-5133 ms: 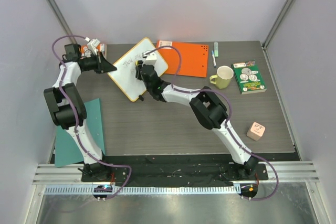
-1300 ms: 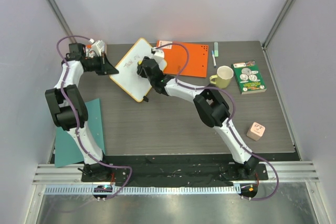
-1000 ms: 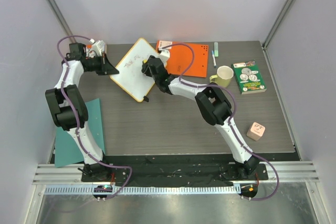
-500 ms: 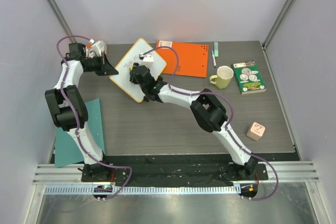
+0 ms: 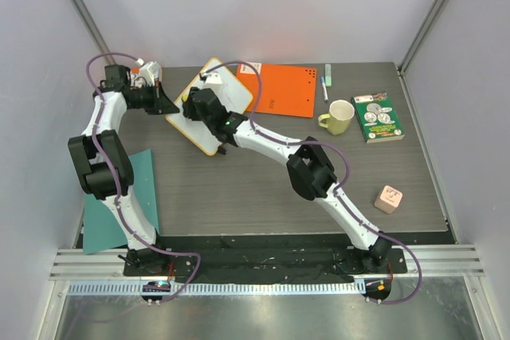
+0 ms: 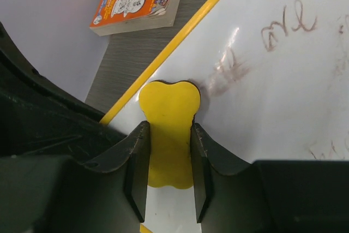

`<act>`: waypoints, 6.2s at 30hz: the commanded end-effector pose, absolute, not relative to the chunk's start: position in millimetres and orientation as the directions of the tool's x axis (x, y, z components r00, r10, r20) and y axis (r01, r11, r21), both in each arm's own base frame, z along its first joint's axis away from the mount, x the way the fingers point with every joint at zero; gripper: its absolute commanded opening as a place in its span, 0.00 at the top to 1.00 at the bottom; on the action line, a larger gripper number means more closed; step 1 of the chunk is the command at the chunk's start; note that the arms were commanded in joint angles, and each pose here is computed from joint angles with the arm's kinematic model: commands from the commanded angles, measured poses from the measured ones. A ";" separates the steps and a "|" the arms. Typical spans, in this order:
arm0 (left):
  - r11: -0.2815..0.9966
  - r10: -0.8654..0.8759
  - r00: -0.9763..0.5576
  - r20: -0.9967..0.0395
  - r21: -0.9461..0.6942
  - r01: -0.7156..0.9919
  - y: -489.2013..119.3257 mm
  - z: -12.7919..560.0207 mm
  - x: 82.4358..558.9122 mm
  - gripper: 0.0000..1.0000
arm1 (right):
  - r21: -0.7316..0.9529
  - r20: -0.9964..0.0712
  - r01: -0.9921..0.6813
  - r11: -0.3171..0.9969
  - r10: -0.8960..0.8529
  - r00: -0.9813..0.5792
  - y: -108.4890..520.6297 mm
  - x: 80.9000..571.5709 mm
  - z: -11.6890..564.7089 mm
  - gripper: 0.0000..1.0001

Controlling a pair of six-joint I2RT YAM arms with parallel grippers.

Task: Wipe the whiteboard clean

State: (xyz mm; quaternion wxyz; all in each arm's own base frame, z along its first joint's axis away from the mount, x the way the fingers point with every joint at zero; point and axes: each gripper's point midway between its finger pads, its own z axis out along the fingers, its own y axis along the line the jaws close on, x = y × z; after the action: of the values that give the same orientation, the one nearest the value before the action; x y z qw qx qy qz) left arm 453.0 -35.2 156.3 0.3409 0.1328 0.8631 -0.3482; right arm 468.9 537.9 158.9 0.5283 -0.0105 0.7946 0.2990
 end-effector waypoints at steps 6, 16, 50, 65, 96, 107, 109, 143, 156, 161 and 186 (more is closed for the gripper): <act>0.668 0.120 -0.676 -0.727 -0.445 0.597 -67.1 179.0 423.4 1.00 | 0.432 -0.772 -0.129 0.893 0.291 -0.565 469.6 521.4 63.6 0.99; 0.643 0.142 -0.655 -0.742 -0.434 0.631 -77.4 196.9 412.5 1.00 | 0.391 -0.789 -0.118 0.913 0.266 -0.553 455.3 549.2 47.3 0.99; 0.635 0.236 -0.651 -0.722 -0.393 0.665 -72.5 180.4 407.2 1.00 | 0.419 -0.696 -0.117 0.900 0.236 -0.678 461.5 503.7 26.5 0.99; 0.642 0.237 -0.633 -0.737 -0.370 0.672 -72.0 192.4 406.1 1.00 | 0.413 -0.501 -0.007 0.911 0.221 -0.836 428.7 462.8 -47.9 0.99; 0.639 0.213 -0.636 -0.742 -0.387 0.665 -75.4 195.0 405.9 1.00 | 0.566 -0.628 -0.518 0.641 -0.071 -0.775 597.3 299.3 40.7 0.99; 0.645 0.223 -0.630 -0.744 -0.371 0.668 -74.7 199.5 402.7 1.00 | 0.490 -0.660 -0.219 0.844 0.194 -0.726 505.5 409.9 39.1 0.99; 0.645 0.223 -0.628 -0.745 -0.370 0.668 -74.7 200.2 402.9 1.00 | 0.465 -0.664 -0.150 0.872 0.232 -0.711 478.9 431.4 38.2 0.99; 0.641 0.238 -0.614 -0.752 -0.353 0.682 -76.4 208.0 400.4 1.00 | 0.585 -0.514 -0.368 0.723 -0.020 -0.857 532.5 303.8 12.0 0.99; 0.639 0.241 -0.611 -0.754 -0.350 0.685 -76.7 209.9 399.1 1.00 | 0.568 -0.602 -0.227 0.791 0.211 -0.770 484.1 433.4 39.2 0.99; 0.636 0.238 -0.610 -0.756 -0.354 0.686 -77.9 209.7 399.4 1.00 | 0.570 -0.597 -0.164 0.805 0.268 -0.756 461.3 489.9 35.4 0.99; 0.631 0.236 -0.597 -0.766 -0.346 0.694 -86.1 214.3 392.9 1.00 | 0.620 -0.451 -0.298 0.726 0.019 -0.892 494.6 341.3 -6.7 0.99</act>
State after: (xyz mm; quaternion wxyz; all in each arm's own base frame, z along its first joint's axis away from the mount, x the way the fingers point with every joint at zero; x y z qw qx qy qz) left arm 392.3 -52.1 176.9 0.2878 0.1903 0.8914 -0.2939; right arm 499.8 429.3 84.1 0.3972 0.0469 0.8422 0.3615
